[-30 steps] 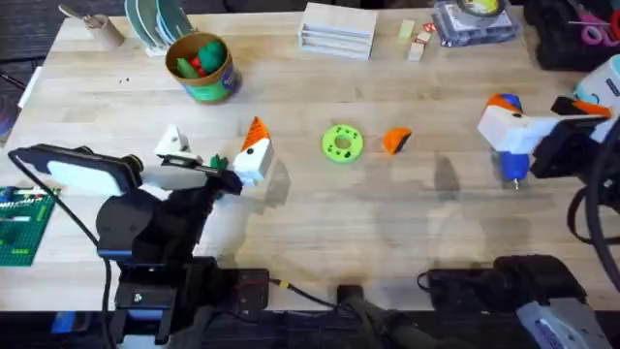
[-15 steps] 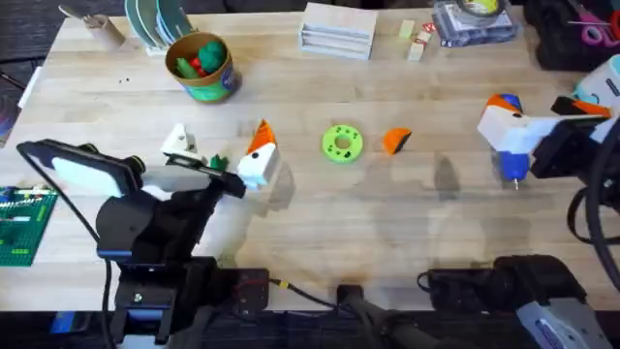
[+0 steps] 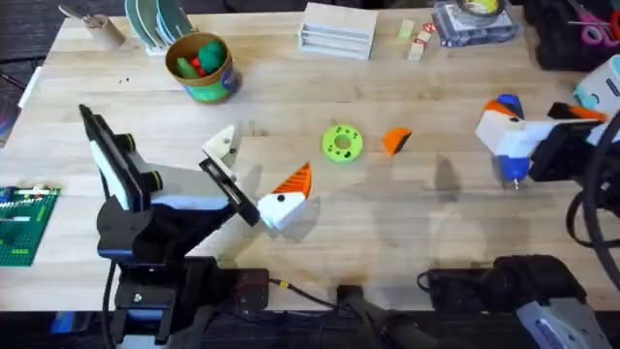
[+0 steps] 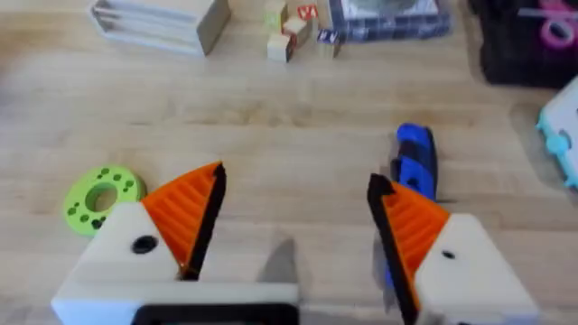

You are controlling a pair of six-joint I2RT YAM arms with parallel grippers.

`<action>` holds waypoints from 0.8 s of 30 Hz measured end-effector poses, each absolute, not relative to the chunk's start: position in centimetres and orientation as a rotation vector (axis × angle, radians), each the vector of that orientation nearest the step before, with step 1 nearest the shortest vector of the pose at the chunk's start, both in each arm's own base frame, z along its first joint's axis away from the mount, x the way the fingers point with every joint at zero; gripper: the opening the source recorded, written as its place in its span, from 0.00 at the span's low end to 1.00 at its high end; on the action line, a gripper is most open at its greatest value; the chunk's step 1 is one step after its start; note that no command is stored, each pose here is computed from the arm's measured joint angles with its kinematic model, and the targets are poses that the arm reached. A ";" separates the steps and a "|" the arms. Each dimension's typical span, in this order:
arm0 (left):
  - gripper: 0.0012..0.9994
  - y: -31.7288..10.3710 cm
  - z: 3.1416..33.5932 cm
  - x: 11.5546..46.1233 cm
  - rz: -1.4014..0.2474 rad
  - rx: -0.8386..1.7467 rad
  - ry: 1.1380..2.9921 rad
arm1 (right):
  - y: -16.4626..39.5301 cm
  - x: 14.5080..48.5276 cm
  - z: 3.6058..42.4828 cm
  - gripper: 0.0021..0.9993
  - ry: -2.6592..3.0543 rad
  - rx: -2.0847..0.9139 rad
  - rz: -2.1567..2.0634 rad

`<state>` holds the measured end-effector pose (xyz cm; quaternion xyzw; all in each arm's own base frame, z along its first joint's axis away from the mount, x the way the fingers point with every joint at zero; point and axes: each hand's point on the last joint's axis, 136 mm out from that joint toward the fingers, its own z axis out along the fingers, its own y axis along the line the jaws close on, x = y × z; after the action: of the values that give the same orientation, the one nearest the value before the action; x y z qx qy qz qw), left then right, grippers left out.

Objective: Pick up the gripper from the table and insert it into the empty holder that is missing its gripper. Then pick up a screw, insert it into the mounting hole, and use the screwdriver to tighten it. Finally, clean up the table by picking up the vegetable and placing it into the bucket.

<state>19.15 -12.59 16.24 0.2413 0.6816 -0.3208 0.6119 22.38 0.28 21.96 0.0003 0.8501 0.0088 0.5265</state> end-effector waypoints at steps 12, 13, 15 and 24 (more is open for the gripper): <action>0.99 -14.9 16.0 16.0 -0.904 0.750 1.523 | 1.9 21.4 20.1 0.99 2.128 0.044 0.179; 0.99 -15.0 16.0 15.8 -0.910 0.761 1.518 | 2.1 21.3 19.6 0.99 2.160 0.033 0.185; 0.99 -15.1 16.0 15.5 -0.921 0.780 1.511 | 2.5 21.1 18.8 0.99 2.227 0.000 0.195; 0.99 -15.4 15.9 15.1 -0.937 0.805 1.500 | 6.5 22.8 17.3 0.99 2.437 -0.319 0.235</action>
<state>15.14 -15.36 15.94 0.3420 0.6375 -0.3980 0.5641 22.79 6.51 17.29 -0.1218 0.9317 0.0898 0.3302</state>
